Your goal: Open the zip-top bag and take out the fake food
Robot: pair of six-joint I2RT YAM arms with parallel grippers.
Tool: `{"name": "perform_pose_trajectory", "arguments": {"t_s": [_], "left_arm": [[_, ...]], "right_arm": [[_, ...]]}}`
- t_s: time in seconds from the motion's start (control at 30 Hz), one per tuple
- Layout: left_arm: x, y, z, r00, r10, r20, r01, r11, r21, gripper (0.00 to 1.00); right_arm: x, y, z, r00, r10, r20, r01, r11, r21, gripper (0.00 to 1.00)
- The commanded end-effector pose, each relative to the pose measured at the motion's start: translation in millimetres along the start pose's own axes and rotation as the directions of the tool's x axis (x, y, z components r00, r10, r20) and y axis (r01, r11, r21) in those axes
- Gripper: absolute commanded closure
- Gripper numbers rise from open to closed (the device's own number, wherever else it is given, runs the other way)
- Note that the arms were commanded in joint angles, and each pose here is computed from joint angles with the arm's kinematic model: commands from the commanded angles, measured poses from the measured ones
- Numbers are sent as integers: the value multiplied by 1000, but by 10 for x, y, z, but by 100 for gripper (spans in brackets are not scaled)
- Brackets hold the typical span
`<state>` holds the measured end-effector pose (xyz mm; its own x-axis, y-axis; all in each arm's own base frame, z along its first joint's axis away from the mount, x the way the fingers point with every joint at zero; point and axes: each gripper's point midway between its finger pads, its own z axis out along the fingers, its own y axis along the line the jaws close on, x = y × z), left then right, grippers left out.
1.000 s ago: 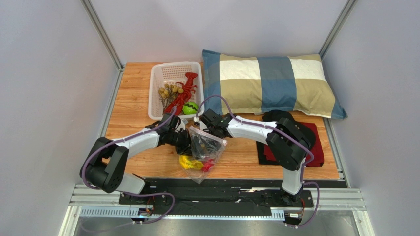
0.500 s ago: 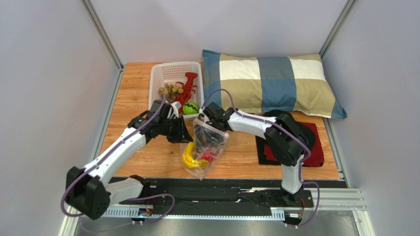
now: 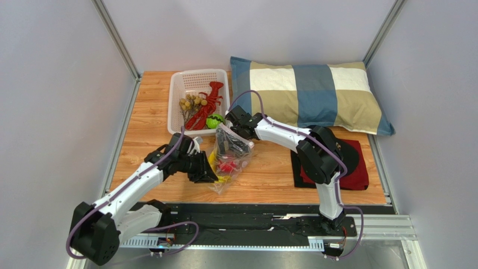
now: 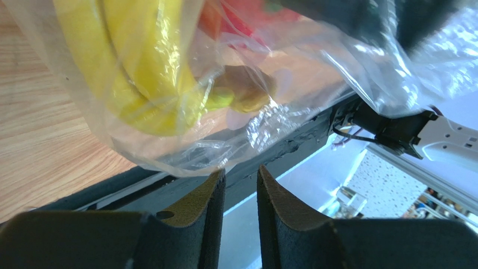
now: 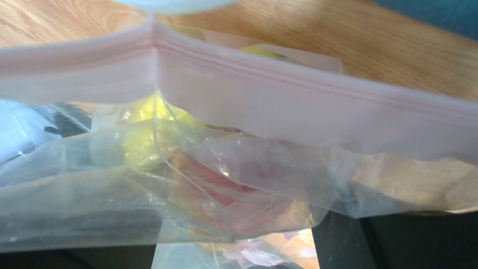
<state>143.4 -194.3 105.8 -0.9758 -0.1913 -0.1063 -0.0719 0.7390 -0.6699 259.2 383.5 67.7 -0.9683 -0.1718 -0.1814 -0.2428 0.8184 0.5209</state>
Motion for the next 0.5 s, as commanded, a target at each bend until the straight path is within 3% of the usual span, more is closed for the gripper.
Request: {"name": "perform_pose_trajectory", "arguments": {"t_s": [0.0,0.3,0.47], "left_arm": [[-169,-187,131,1000,11,14,-12,997,82,68],[-391,102,619,999,-45,-22,44,998,-34,70],[-369,173,644,998,-37,-52,33,997,-73,74]], "right_arm": [[29,7,-164,999,-37,34,37,999,5,11],[265,42,29,999,-29,-21,28,997,-66,10],[308,-123,218,998,-42,-45,42,999,-5,16]]}}
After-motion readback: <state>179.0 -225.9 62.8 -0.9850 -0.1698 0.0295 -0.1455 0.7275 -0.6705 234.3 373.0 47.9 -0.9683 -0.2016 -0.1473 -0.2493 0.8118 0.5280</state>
